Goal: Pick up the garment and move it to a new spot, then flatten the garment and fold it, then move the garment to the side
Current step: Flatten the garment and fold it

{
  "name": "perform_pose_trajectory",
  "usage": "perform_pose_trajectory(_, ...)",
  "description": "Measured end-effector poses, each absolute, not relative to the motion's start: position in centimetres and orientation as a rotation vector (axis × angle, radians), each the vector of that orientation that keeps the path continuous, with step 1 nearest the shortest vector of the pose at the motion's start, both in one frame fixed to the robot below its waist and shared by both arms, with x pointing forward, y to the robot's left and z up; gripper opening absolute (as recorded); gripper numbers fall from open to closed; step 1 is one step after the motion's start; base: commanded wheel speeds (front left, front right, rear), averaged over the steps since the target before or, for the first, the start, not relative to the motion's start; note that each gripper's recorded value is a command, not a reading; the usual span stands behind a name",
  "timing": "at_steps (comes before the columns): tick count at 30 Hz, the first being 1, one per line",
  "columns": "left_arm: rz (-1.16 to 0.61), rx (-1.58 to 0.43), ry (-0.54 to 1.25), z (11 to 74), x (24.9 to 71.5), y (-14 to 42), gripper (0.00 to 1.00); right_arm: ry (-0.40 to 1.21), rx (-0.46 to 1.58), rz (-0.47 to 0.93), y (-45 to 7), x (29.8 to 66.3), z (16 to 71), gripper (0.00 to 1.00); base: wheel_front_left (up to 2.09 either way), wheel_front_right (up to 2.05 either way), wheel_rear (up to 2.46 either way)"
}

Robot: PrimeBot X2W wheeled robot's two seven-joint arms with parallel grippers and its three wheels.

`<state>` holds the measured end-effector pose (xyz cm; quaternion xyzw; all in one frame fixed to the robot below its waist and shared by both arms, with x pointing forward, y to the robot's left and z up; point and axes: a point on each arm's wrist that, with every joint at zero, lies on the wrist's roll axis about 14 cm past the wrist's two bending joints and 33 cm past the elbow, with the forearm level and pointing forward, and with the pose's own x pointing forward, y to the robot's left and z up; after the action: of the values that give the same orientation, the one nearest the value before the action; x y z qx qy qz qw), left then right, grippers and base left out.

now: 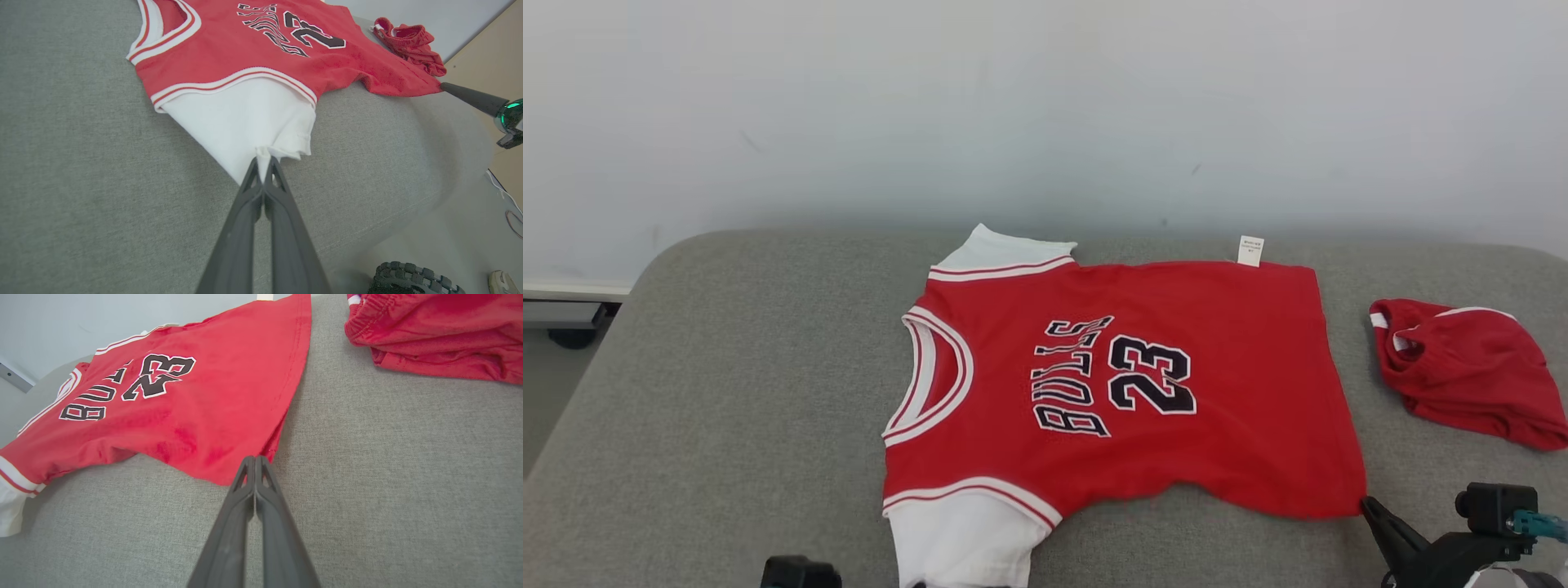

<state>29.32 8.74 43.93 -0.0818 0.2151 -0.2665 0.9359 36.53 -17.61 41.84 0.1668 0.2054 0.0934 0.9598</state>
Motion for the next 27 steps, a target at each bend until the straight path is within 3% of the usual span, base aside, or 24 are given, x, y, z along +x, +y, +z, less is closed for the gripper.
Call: perform_pose_trajectory(27,-0.491,-0.16,0.692,39.0,25.5,9.3,0.0,0.597,0.256,0.111,-19.7,33.6,38.6,0.0,0.0,0.0,0.0)
